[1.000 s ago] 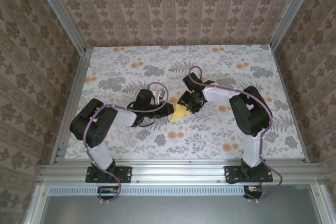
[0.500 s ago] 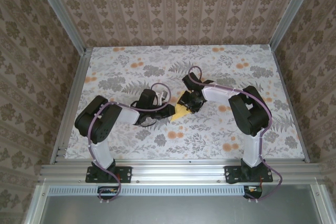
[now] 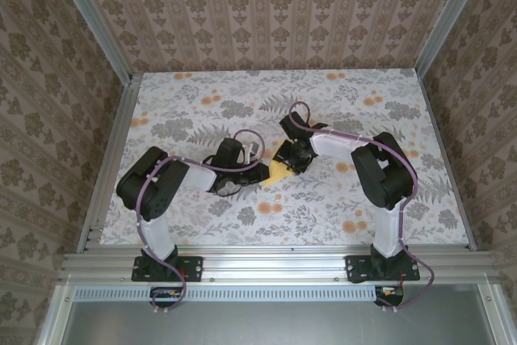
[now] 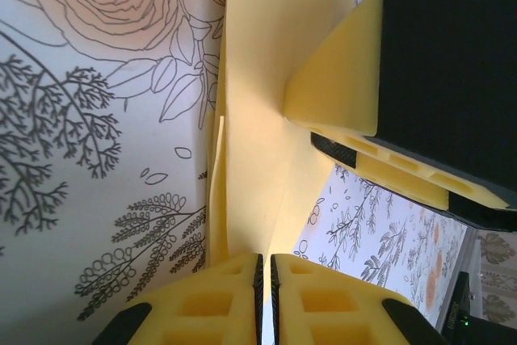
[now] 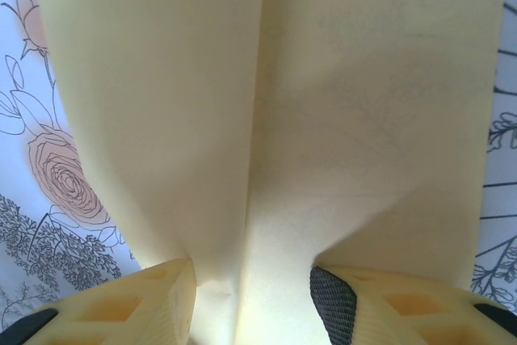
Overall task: Fold a paper plane with a square sheet of paper (pick it up from the middle)
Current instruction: Fourth fold the wing at the center of the table.
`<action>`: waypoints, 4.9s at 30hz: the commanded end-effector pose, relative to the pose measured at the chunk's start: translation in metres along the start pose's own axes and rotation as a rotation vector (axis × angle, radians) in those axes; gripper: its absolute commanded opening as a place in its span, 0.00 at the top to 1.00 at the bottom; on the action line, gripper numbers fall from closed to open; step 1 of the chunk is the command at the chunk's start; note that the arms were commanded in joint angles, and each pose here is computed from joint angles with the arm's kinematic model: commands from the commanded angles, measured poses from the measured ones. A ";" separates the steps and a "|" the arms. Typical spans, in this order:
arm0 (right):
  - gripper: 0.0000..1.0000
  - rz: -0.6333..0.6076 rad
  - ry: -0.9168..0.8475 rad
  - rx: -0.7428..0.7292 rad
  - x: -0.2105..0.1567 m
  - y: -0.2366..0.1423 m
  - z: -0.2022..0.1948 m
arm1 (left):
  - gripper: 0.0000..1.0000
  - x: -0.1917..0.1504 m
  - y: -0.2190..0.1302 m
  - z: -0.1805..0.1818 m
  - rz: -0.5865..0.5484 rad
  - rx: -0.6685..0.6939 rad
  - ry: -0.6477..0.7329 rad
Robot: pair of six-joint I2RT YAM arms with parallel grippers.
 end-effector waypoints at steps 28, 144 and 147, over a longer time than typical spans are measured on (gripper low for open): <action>0.48 0.190 0.154 -0.505 -0.049 0.053 -0.109 | 0.79 0.000 -0.023 -0.029 -0.075 -0.051 0.097; 0.48 -0.008 -0.099 0.005 0.018 -0.034 0.001 | 0.98 -0.030 0.002 0.038 0.078 0.334 0.006; 0.48 -0.066 -0.164 0.130 0.022 -0.056 0.012 | 0.99 -0.030 0.003 0.039 0.080 0.340 0.000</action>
Point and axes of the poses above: each hand's point on the last joint's axis, 136 mm out from that joint toward the fingers, its own y axis out along the fingers, its own z axis along the line the jaws close on, x = y × z, the point moved 6 cm from there along -y, back along the fingers, and after that the axes turned 10 degrees about -y, right-handed, at the moved point
